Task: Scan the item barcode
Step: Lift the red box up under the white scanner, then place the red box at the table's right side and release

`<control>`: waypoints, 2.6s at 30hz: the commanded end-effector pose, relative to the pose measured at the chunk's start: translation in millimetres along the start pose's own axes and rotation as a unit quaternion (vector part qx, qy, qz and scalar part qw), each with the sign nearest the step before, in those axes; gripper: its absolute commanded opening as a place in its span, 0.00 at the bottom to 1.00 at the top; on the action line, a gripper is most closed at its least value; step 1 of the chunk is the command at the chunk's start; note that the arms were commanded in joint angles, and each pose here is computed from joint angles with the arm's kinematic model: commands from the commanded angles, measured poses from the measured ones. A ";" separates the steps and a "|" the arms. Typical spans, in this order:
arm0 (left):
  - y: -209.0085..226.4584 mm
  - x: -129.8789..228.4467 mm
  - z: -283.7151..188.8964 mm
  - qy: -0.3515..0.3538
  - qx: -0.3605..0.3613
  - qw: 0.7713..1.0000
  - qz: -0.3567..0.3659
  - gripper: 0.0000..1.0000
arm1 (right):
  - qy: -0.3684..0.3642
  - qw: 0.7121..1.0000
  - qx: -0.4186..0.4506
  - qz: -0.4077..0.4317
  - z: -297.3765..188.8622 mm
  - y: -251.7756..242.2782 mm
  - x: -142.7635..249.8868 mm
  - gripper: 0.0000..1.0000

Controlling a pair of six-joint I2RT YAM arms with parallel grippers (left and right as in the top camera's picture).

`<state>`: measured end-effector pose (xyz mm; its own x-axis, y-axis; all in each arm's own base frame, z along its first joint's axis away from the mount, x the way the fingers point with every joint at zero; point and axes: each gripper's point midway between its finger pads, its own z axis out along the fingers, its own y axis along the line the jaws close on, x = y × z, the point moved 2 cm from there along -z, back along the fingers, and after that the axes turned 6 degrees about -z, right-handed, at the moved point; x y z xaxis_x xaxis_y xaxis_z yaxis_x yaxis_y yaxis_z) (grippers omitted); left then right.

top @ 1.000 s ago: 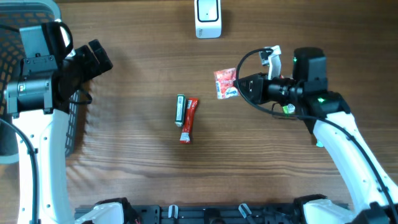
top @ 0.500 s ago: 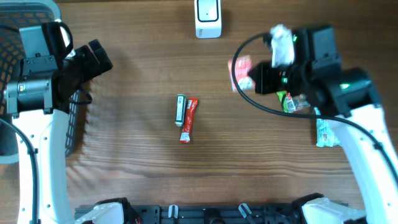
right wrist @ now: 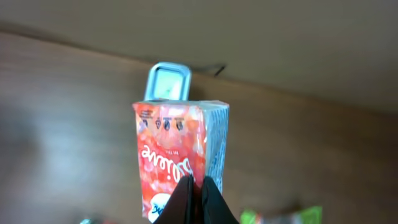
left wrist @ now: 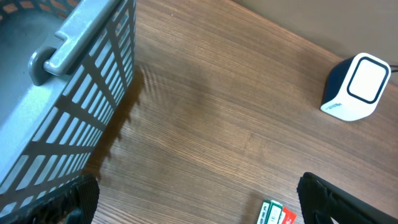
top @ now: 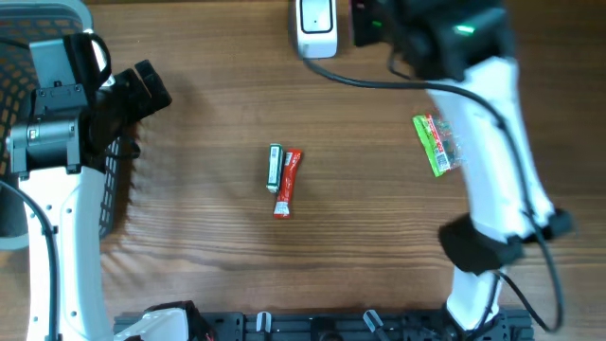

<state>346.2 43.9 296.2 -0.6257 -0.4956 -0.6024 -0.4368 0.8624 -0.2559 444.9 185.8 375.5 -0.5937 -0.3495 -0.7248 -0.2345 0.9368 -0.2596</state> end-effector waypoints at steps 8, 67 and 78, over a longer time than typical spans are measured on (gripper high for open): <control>0.6 -4.6 -4.8 -0.010 0.000 1.000 0.008 1.00 | 0.017 0.975 0.154 -0.162 125.5 46.3 3.2 0.04; 0.5 -4.6 -4.8 -0.010 0.000 1.000 0.008 1.00 | 0.258 0.965 -0.017 -0.035 89.5 -0.7 112.9 0.05; 0.6 -4.6 -4.8 -0.010 0.000 1.000 0.008 1.00 | 0.463 0.886 -0.023 0.021 122.2 -35.3 236.3 0.05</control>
<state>346.1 43.9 296.0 -0.6261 -0.4957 -0.6019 -0.4370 0.8624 -0.2556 425.3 73.2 164.0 -0.9688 -0.2480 -0.0045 -0.2395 0.9399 -0.2434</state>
